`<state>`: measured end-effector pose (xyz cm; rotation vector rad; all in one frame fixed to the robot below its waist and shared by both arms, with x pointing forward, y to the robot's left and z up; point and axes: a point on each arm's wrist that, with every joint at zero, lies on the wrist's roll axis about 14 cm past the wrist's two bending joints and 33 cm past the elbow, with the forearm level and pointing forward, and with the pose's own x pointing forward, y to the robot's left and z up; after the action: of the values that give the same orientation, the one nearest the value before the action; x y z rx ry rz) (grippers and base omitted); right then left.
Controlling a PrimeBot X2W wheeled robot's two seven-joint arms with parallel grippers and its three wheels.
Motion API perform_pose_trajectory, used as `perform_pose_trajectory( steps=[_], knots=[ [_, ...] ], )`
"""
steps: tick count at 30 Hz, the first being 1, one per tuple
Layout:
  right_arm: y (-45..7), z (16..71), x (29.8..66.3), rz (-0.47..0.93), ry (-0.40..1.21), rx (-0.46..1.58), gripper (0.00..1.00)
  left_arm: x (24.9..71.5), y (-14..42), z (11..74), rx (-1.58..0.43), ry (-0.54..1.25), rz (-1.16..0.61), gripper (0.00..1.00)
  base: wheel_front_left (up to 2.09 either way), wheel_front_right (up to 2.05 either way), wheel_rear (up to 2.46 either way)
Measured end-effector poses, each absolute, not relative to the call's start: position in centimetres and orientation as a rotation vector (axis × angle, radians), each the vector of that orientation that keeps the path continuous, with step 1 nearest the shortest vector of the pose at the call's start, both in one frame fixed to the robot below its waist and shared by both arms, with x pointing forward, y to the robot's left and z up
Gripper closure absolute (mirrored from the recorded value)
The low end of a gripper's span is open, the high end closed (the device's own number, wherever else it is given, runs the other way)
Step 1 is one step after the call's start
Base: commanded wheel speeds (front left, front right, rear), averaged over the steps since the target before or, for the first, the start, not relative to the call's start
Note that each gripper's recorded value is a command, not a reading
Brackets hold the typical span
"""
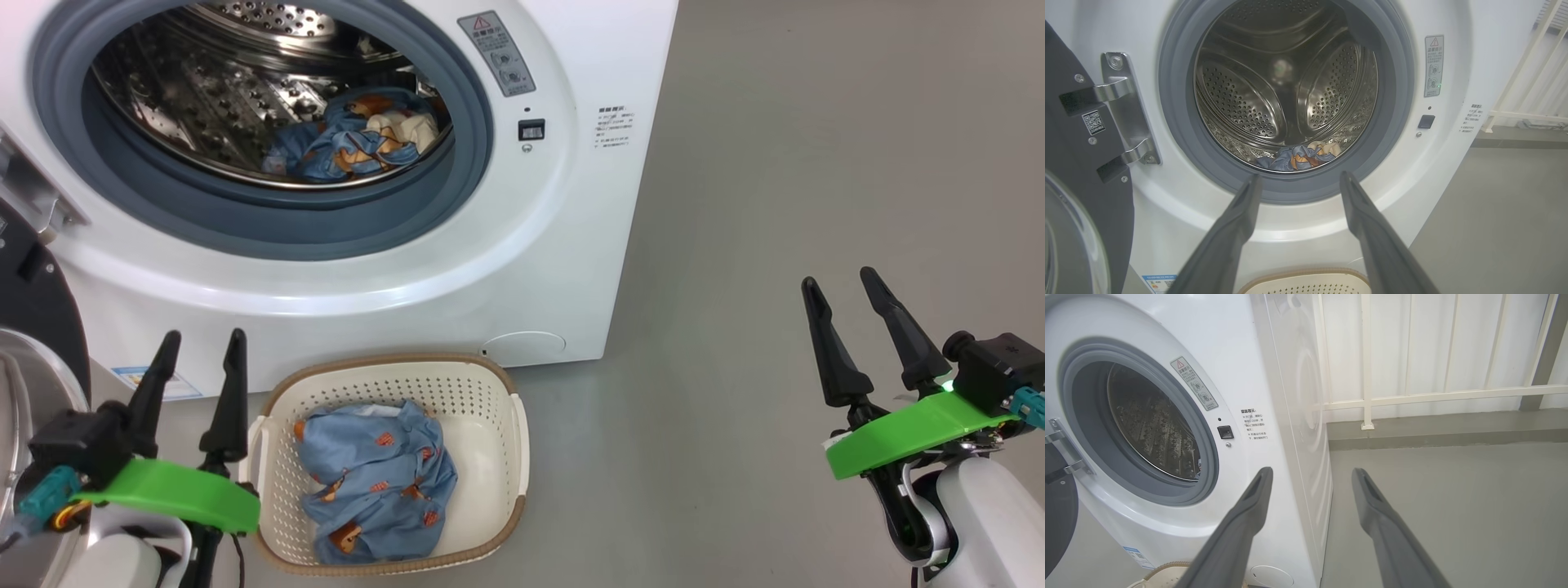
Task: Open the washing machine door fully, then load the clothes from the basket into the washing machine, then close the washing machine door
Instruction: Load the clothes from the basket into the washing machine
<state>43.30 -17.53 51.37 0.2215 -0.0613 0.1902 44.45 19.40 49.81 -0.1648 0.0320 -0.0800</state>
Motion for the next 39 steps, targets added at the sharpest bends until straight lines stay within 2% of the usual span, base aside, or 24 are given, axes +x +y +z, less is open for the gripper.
perform_pose_trajectory(
  steps=[26,39],
  knots=[
    [-17.8,50.8,43.1,0.187,-0.045,0.211,0.0,44.2,18.5,49.3,-0.172,0.034,-0.082,0.0,0.0,0.0,0.0],
    [-17.7,49.7,43.3,0.188,-0.016,0.212,0.0,44.4,18.0,47.5,-0.166,0.09,-0.096,0.0,0.0,0.0,0.0]
  ],
)
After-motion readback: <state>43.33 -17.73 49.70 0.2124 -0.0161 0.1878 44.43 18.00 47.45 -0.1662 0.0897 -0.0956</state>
